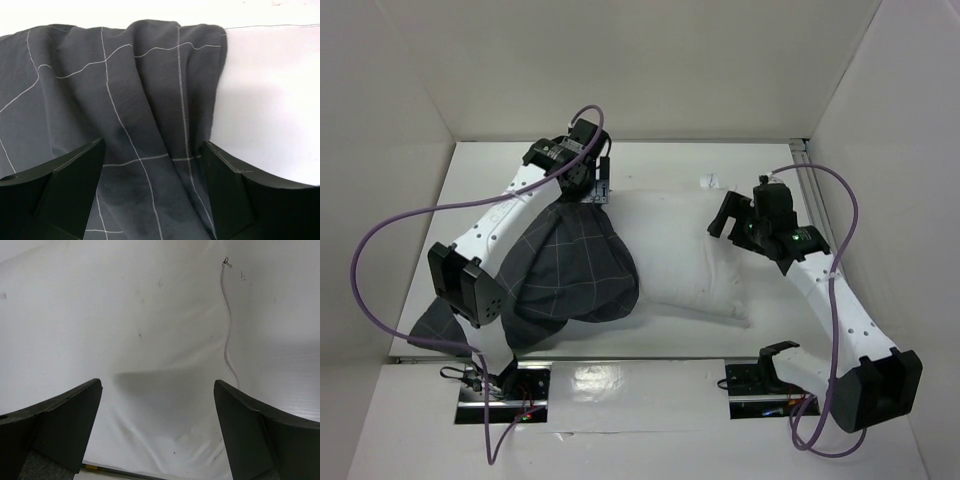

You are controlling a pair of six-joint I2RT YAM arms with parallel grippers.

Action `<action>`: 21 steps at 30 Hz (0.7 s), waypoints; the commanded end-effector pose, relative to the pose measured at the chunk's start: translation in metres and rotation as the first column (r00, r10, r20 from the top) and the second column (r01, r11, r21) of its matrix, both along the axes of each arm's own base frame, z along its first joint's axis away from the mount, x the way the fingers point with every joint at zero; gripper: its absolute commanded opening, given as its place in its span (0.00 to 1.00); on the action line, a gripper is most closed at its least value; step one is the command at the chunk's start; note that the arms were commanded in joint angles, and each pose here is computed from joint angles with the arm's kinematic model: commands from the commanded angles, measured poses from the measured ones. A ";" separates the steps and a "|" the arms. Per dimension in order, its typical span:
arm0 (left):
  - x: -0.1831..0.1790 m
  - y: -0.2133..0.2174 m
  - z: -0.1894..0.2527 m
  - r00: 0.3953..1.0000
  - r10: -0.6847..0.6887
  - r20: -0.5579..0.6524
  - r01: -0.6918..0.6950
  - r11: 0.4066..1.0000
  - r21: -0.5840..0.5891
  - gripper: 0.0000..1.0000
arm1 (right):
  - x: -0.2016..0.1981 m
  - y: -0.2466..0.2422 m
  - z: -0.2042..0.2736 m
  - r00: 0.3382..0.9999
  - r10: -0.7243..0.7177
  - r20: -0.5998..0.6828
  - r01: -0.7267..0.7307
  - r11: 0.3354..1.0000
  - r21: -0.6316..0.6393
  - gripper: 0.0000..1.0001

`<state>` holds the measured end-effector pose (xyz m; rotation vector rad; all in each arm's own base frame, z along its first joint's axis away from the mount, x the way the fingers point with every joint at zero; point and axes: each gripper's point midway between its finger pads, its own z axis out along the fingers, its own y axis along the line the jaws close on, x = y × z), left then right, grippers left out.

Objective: Put the pillow into the pillowcase

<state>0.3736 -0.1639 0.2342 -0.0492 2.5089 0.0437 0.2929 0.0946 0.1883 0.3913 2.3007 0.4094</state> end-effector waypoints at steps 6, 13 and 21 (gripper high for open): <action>0.005 -0.002 -0.010 1.000 0.009 -0.027 -0.009 1.000 -0.023 0.90 | 0.031 -0.010 0.039 0.994 -0.033 0.108 0.036 0.999 -0.025 1.00; 0.004 -0.008 -0.014 1.000 -0.010 -0.029 0.009 0.999 -0.053 0.77 | 0.045 -0.020 0.042 0.994 -0.042 0.104 0.050 0.996 -0.075 1.00; 0.007 -0.003 0.000 1.000 -0.012 0.008 0.013 0.999 -0.052 0.82 | 0.049 -0.035 0.039 0.991 -0.095 0.094 0.101 0.992 -0.069 1.00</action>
